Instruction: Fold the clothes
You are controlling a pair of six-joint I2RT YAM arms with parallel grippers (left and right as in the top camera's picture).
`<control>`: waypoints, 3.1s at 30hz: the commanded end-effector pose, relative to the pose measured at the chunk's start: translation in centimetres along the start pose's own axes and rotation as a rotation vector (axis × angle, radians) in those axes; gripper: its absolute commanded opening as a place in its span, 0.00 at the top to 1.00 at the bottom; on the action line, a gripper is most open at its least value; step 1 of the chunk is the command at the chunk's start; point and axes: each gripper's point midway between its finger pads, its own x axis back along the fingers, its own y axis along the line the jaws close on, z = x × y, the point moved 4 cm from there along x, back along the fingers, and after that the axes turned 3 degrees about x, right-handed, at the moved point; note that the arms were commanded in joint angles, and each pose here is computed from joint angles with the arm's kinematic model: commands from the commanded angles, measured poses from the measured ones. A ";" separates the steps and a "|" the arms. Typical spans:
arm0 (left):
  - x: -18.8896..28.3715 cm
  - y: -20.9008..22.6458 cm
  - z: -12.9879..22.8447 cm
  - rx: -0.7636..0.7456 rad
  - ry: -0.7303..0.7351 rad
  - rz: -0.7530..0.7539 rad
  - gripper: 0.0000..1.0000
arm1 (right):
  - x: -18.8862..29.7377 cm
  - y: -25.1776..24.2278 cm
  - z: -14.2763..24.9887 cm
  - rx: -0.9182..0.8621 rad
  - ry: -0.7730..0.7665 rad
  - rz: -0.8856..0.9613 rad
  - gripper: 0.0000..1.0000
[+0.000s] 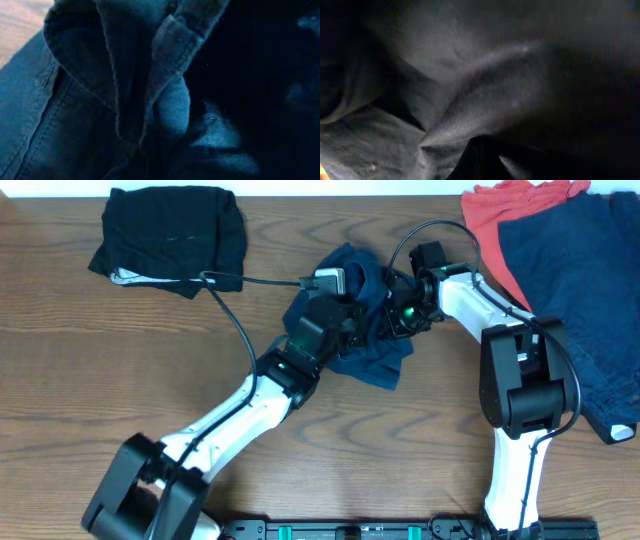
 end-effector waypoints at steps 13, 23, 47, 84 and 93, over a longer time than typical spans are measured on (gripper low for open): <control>-1.8 -0.9 0.6 0.001 -0.017 0.036 0.58 | 18.6 2.9 -4.1 0.048 -0.448 0.116 0.99; -1.3 -1.7 -0.5 -0.059 -0.058 0.066 0.02 | 22.3 1.7 -2.7 -0.002 -0.497 0.150 0.98; 9.8 8.4 -9.1 -0.055 -0.102 -0.267 0.02 | 10.9 -3.3 0.5 -0.069 -0.094 0.245 0.28; 9.4 9.1 -8.1 -0.091 -0.048 -0.296 0.02 | 11.6 1.2 -10.8 0.394 -0.524 0.227 0.99; 9.4 9.1 -8.0 -0.106 -0.044 -0.295 0.02 | 13.9 3.8 -14.4 0.548 -0.729 0.225 0.99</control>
